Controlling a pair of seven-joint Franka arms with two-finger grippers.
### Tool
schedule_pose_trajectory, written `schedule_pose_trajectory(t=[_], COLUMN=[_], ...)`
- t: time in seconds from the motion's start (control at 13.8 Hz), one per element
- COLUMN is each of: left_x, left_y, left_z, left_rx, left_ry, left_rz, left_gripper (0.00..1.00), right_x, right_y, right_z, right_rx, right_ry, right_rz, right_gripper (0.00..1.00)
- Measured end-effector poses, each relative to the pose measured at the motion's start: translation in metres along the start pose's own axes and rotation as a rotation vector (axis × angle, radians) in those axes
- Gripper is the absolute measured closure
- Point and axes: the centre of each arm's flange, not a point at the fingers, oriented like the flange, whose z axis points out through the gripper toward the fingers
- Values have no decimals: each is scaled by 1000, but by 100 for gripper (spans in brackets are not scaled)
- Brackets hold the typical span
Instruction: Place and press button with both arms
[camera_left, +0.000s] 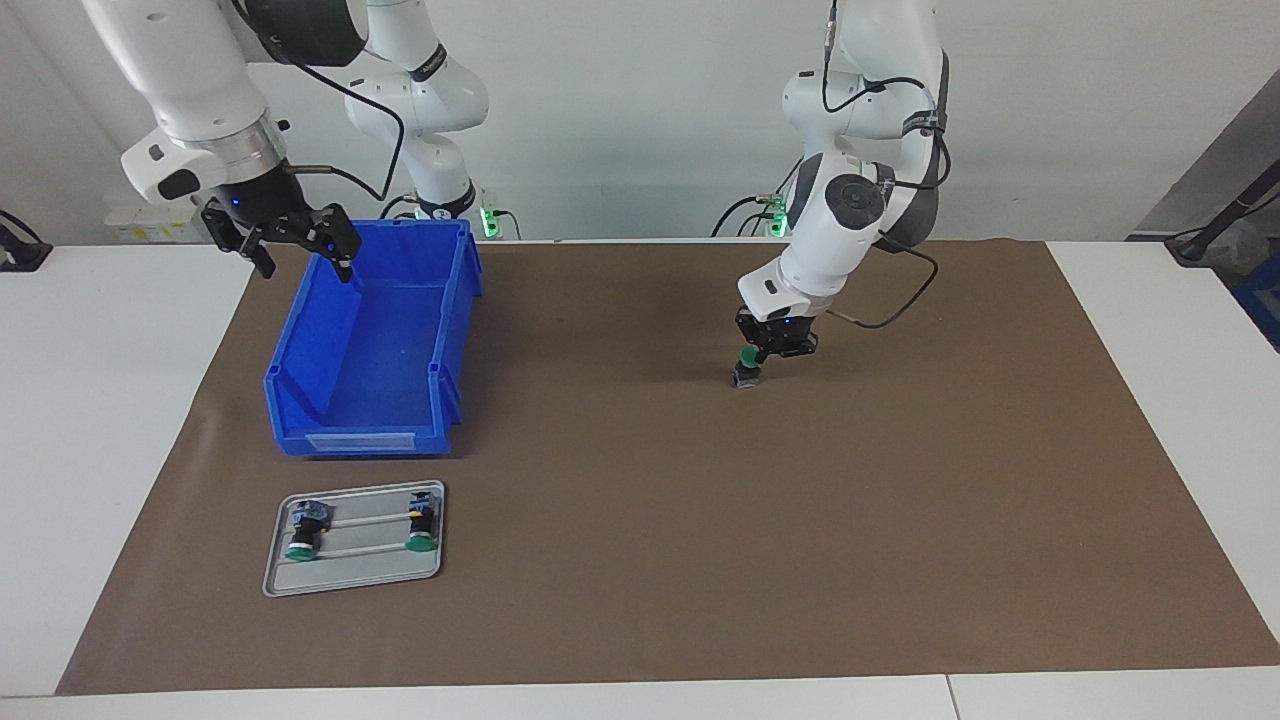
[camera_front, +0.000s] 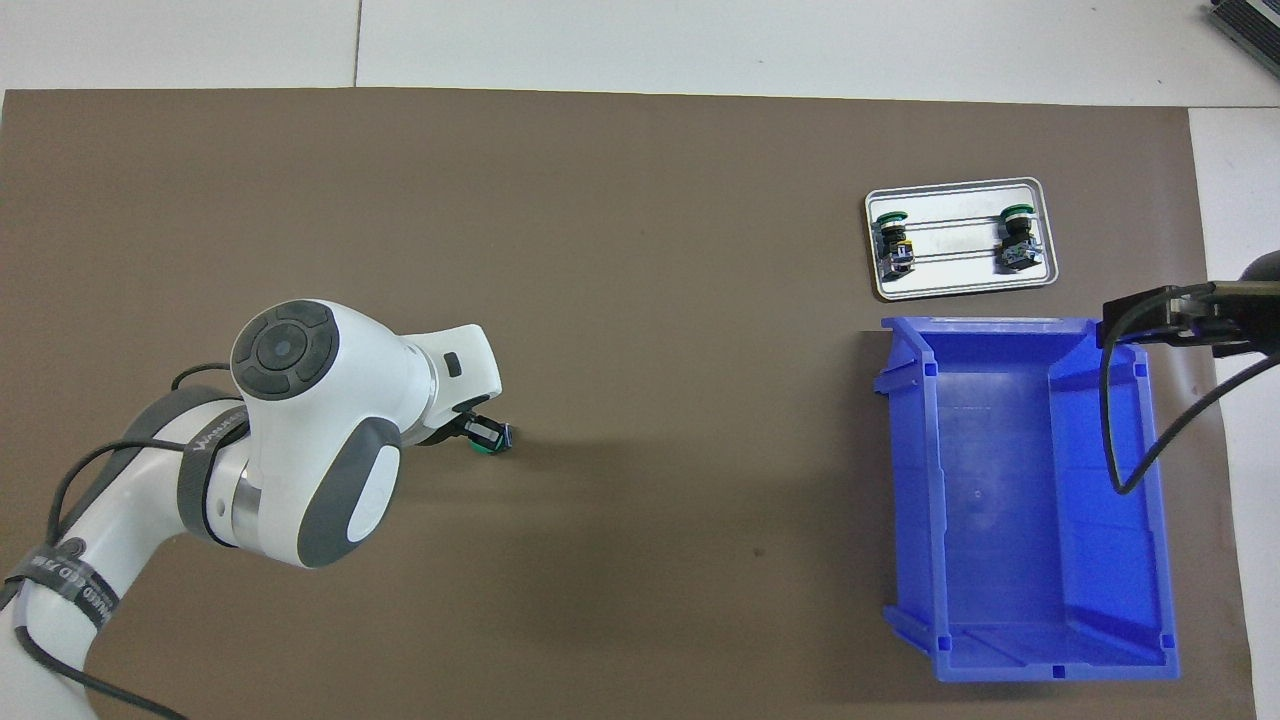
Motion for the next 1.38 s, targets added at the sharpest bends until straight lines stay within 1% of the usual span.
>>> schedule_pose_trajectory(t=[0.29,0.51,0.94,1.38], left_x=[-3,-7,-11,-19], left_y=[3,7,18,16], left_z=[-3,3,10,14], left_rx=[2,2,7,19], left_ry=[3,-6,2,50], left_rz=[4,13,14,10], left_gripper=[99,99,99,99], right_x=[0,0,0,0], right_y=[0,0,0,0], right_z=[0,0,0,0], right_rx=[0,0,0,0], right_ry=[0,0,0,0], right_rz=[0,0,0,0], right_gripper=[0,0,0,0])
